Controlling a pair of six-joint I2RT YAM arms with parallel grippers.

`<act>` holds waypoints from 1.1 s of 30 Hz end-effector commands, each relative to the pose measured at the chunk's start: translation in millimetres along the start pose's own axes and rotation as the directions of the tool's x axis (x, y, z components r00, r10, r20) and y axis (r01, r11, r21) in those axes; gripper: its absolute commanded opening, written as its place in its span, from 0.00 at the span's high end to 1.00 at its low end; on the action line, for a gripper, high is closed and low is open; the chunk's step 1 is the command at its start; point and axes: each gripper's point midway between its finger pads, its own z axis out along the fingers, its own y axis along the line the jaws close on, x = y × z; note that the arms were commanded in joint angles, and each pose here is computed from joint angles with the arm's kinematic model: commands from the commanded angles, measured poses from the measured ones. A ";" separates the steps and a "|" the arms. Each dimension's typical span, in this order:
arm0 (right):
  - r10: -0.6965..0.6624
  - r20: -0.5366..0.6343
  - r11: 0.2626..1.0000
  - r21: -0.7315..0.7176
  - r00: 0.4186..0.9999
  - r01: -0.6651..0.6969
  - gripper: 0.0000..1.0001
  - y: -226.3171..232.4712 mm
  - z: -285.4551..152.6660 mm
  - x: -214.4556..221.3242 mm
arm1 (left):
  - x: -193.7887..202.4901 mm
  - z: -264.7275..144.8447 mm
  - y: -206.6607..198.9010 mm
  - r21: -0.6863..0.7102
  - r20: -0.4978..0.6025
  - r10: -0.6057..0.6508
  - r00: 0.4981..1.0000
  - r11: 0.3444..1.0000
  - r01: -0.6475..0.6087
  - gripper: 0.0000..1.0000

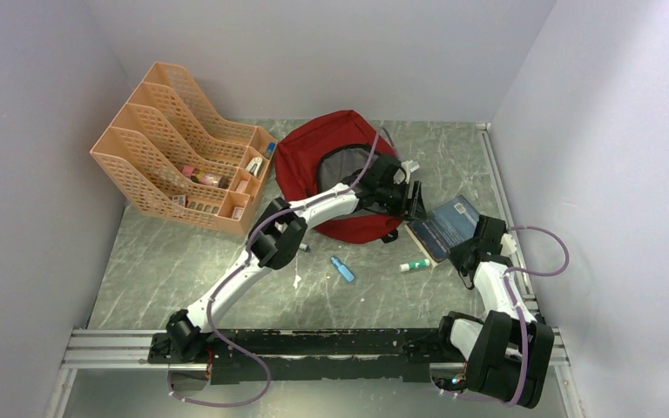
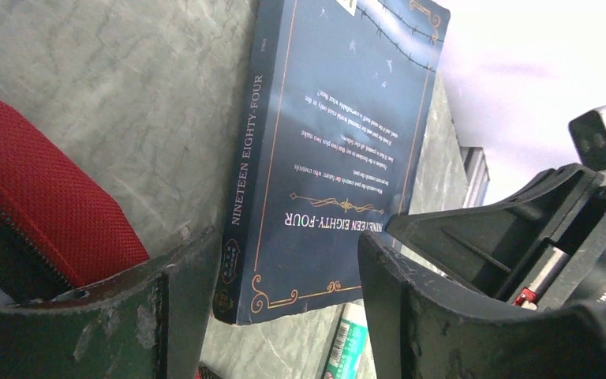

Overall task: Pack the student bag
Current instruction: Pick up the book from the center of the board.

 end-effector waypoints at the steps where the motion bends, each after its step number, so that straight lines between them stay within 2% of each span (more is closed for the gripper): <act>1: 0.005 -0.111 0.998 0.065 0.994 0.002 1.00 -23.4 2.8 31.6 | 94.3 16.9 -31.6 0.111 -0.294 -0.150 0.944 0.975 0.190 0.32; 6: 0.004 -0.109 0.998 0.060 0.994 0.003 1.00 -22.5 2.5 31.2 | 89.9 19.7 -37.8 0.134 -0.278 -0.162 0.947 0.969 0.206 0.39; 12: 0.007 -0.111 0.998 0.059 0.994 0.000 1.00 -22.3 3.3 31.6 | 86.2 20.9 -45.4 0.155 -0.256 -0.203 0.945 0.956 0.248 0.41; 16: 0.008 -0.113 0.998 0.059 0.994 -0.001 1.00 -22.5 3.4 32.2 | 78.9 22.7 -41.7 0.131 -0.220 -0.215 0.951 0.960 0.247 0.53; 18: 0.006 -0.113 0.998 0.059 0.994 0.000 1.00 -22.5 3.2 32.2 | 74.7 23.2 -41.2 0.128 -0.200 -0.220 0.955 0.960 0.248 0.55; 20: 0.005 -0.111 0.998 0.057 0.994 0.002 1.00 -22.0 3.0 31.7 | 67.5 23.6 -37.5 0.119 -0.169 -0.225 0.960 0.962 0.246 0.55; 24: 0.005 -0.113 0.998 0.057 0.994 0.002 1.00 -22.3 2.8 32.2 | 44.9 22.5 -29.4 0.102 -0.070 -0.230 0.971 0.966 0.236 0.43; 27: 0.004 -0.116 0.998 0.057 0.993 0.003 1.00 -22.5 2.7 33.1 | 26.9 21.5 -27.7 0.136 0.002 -0.257 0.966 0.957 0.255 0.40; 29: 0.004 -0.117 0.998 0.056 0.993 0.003 1.00 -22.8 2.9 33.6 | 18.7 23.6 -29.6 0.158 0.021 -0.262 0.965 0.954 0.255 0.41; 33: 0.002 -0.116 0.999 0.052 0.993 0.004 1.00 -21.7 2.4 32.9 | 11.5 26.2 -35.3 0.202 0.038 -0.271 0.962 0.945 0.258 0.53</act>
